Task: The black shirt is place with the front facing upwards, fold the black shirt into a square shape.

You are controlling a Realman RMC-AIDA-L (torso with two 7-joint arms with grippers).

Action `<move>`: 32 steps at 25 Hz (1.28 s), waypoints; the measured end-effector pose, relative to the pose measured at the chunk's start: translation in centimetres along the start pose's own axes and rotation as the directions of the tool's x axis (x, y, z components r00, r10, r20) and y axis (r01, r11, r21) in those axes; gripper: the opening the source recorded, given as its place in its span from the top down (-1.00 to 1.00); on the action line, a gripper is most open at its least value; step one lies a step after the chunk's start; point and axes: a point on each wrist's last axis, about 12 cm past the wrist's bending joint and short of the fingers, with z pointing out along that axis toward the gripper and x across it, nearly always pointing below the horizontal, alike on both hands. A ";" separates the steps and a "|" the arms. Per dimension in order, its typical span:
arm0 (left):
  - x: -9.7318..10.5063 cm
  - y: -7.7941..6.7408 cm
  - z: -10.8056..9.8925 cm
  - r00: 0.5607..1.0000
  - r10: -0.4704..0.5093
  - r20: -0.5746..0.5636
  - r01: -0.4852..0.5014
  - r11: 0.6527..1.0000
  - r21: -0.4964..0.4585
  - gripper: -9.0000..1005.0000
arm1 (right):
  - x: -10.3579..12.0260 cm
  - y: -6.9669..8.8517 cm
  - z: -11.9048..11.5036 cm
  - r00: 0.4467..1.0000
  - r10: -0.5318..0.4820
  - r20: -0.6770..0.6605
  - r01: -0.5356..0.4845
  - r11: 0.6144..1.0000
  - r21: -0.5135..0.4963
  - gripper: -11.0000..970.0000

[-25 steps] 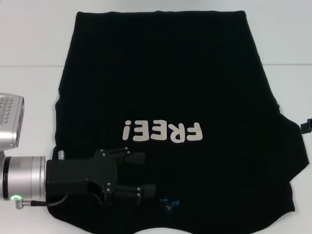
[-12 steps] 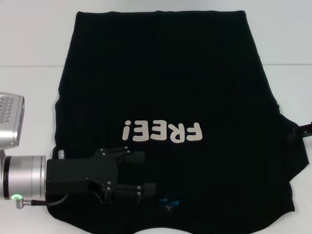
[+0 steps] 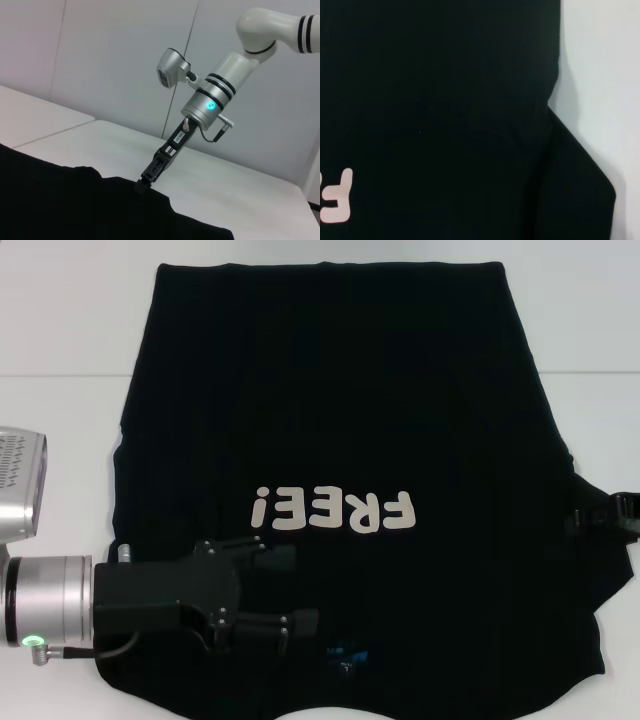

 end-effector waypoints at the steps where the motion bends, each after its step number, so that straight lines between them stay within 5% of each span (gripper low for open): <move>1: 0.0 0.0 0.0 1.000 0.000 0.001 0.000 1.000 -0.003 -0.76 | 0.0 0.0 0.0 1.000 0.000 0.000 0.000 1.000 0.000 -0.85; 20: 0.1 0.1 -0.2 1.000 -0.003 -0.001 0.003 1.000 -0.015 -0.76 | -0.3 1.0 -0.2 1.000 -0.012 -0.014 0.011 0.998 -0.054 -0.83; 32: 0.1 0.1 -0.2 1.000 -0.004 0.003 0.004 1.000 -0.015 -0.75 | -0.3 1.4 0.2 0.996 -0.084 -0.038 0.083 0.996 -0.008 0.09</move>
